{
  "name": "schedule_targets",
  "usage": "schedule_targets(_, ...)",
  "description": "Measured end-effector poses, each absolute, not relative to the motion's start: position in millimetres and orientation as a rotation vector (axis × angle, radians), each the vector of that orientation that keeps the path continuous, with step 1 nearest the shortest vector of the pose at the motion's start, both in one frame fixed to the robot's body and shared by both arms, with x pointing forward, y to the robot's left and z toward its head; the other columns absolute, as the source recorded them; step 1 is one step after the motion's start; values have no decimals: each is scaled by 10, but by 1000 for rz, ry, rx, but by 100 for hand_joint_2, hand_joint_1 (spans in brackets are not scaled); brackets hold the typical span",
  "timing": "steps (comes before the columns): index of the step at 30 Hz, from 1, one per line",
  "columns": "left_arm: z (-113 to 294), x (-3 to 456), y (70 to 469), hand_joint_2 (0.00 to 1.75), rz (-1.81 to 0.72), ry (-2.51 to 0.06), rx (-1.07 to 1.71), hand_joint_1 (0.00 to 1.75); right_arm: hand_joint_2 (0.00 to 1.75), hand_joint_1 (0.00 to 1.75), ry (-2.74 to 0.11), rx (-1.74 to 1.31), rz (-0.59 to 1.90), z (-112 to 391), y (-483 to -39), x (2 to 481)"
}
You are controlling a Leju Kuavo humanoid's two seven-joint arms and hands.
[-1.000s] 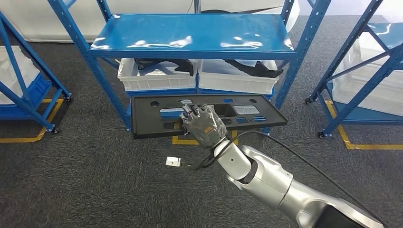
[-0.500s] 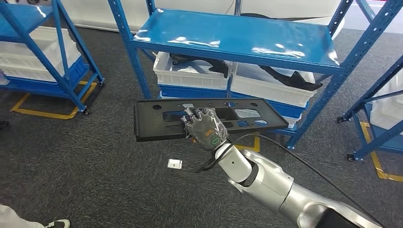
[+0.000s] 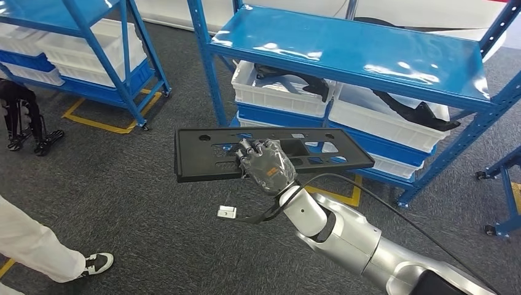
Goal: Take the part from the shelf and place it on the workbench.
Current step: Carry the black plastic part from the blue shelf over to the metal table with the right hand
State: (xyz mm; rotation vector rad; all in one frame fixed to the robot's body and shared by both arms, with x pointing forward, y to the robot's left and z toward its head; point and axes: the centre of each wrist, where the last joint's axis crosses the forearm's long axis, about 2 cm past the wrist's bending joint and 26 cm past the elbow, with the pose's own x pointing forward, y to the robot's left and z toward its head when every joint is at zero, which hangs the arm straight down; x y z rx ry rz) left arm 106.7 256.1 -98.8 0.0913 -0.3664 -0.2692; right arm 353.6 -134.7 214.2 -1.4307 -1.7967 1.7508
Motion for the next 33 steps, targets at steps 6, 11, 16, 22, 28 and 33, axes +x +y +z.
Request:
schedule_targets(6, -991, 1055, 2561, 175, -272, -364, 94, 0, 175, 175, -1808, -1442, 1742, 2169, -1345, 3529)
schedule_targets(11, -989, 1060, 2559, 175, -274, -366, 95, 0, 175, 175, -1816, -1468, 1746, 2135, -1370, 3511)
schedule_targets(16, -988, 1067, 2557, 175, -281, -368, 95, 0, 175, 175, -1883, -1499, 1699, 2161, -1369, 3499)
schedule_targets(22, -995, 1038, 2565, 175, -292, -364, 97, 0, 175, 175, -1941, -1509, 1640, 2230, -1336, 3491)
schedule_targets(28, -989, 1063, 2564, 175, -296, -367, 99, 0, 175, 175, -1947, -1495, 1632, 2220, -1331, 3478)
schedule_targets(33, -984, 1083, 2563, 175, -298, -371, 100, 0, 175, 175, -1967, -1488, 1603, 2250, -1327, 3488)
